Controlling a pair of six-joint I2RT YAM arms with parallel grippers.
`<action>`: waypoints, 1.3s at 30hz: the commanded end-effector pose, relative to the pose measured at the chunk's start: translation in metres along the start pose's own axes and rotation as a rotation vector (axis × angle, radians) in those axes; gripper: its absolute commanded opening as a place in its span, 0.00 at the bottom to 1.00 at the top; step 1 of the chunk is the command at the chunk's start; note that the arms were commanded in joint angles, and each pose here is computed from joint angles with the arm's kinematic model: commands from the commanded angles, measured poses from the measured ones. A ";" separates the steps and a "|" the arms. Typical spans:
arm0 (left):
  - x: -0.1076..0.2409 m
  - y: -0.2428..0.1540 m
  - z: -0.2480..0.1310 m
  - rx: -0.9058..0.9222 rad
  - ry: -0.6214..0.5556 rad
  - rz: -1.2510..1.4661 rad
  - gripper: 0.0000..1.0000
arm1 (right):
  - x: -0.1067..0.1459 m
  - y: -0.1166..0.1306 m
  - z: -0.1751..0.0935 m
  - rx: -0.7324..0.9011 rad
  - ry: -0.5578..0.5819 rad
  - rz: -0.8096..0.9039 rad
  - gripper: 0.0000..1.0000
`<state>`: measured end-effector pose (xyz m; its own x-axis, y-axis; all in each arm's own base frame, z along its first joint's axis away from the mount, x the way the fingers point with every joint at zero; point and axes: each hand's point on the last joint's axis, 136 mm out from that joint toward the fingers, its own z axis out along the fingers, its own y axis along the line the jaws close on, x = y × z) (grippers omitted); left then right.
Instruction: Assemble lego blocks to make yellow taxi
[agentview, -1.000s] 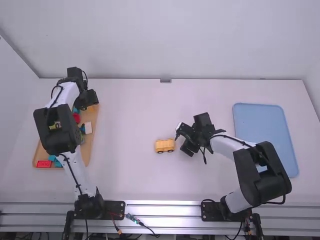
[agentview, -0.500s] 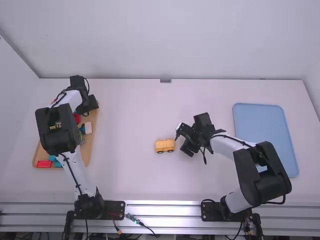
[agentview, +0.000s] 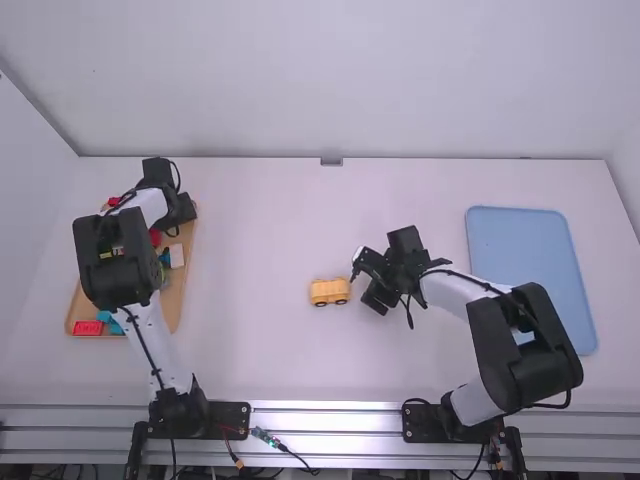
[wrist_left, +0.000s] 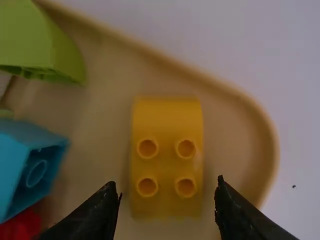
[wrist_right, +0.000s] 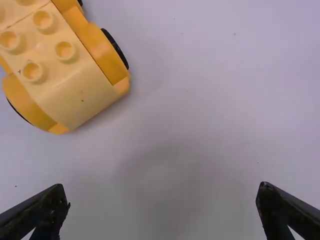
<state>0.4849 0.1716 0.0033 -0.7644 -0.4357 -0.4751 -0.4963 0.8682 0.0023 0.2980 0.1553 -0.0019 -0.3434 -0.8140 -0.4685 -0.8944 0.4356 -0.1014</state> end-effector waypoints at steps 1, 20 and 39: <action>0.006 0.009 0.007 -0.028 0.013 -0.002 0.50 | -0.002 0.001 -0.004 0.002 -0.011 -0.004 0.99; 0.016 0.009 0.018 -0.019 -0.022 -0.009 0.42 | -0.002 0.002 -0.004 0.001 -0.010 -0.001 0.99; -0.005 0.007 -0.011 -0.006 -0.080 -0.010 0.02 | -0.012 -0.008 -0.011 -0.047 -0.146 0.012 0.99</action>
<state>0.4872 0.1743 -0.0027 -0.7336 -0.4257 -0.5297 -0.5010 0.8654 -0.0018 0.3089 0.1536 0.0054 -0.3384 -0.7775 -0.5301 -0.8879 0.4504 -0.0938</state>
